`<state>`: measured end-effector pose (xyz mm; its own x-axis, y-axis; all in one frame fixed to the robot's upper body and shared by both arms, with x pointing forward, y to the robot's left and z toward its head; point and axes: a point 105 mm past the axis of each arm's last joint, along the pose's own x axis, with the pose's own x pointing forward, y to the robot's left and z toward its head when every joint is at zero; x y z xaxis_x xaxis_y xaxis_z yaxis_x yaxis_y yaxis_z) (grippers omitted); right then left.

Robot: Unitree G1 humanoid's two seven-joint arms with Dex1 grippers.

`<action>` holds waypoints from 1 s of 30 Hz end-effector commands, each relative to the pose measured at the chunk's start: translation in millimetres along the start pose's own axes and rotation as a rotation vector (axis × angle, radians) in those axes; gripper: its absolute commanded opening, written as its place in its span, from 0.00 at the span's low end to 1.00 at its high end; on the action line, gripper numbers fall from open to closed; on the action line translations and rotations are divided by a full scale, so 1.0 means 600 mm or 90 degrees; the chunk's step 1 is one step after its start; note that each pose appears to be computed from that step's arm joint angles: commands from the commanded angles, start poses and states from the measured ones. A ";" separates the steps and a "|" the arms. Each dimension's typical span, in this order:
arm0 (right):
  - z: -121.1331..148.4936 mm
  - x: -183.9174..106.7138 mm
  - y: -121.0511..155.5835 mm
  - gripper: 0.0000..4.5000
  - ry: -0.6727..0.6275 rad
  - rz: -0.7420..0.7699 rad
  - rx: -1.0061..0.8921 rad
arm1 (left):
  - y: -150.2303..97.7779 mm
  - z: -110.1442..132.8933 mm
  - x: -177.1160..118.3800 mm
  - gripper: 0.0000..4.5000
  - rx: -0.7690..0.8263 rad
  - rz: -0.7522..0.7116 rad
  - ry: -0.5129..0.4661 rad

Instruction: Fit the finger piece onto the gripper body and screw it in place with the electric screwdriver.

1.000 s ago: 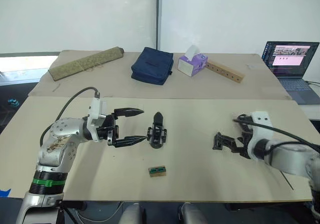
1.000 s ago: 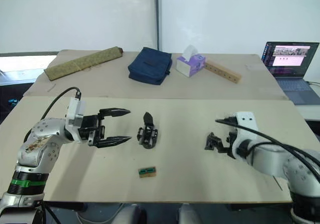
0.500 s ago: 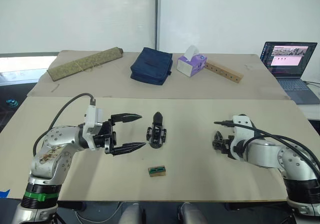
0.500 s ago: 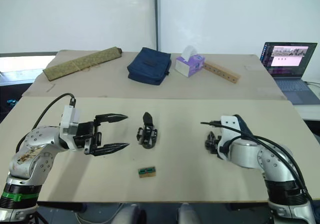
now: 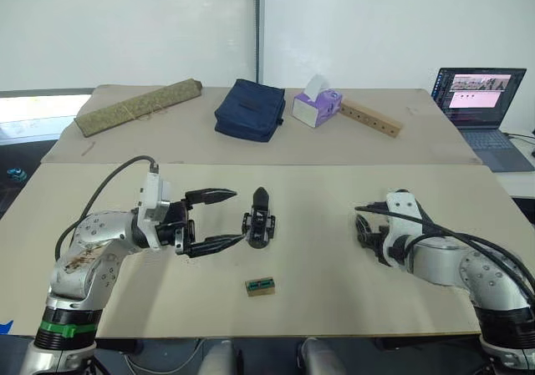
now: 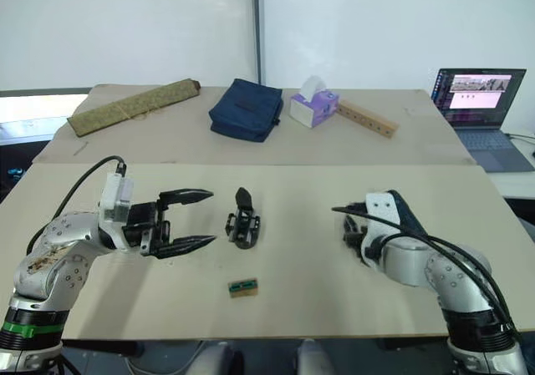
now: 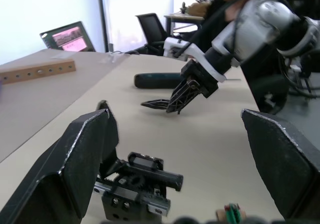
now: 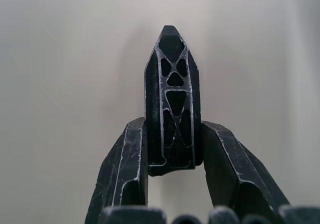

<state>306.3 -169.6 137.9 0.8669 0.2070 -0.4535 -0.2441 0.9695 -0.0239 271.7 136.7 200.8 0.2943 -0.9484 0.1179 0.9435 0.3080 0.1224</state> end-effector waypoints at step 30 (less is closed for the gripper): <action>0.208 -0.044 0.200 0.25 -0.602 0.167 -0.436 | 0.069 0.085 0.127 0.51 -0.373 0.223 -0.324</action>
<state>314.3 -39.7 241.4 0.6842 0.6881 0.2416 -0.4396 0.6535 -0.6162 329.9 83.6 254.2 0.6396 -0.6142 0.4622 0.7531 0.3800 -0.5371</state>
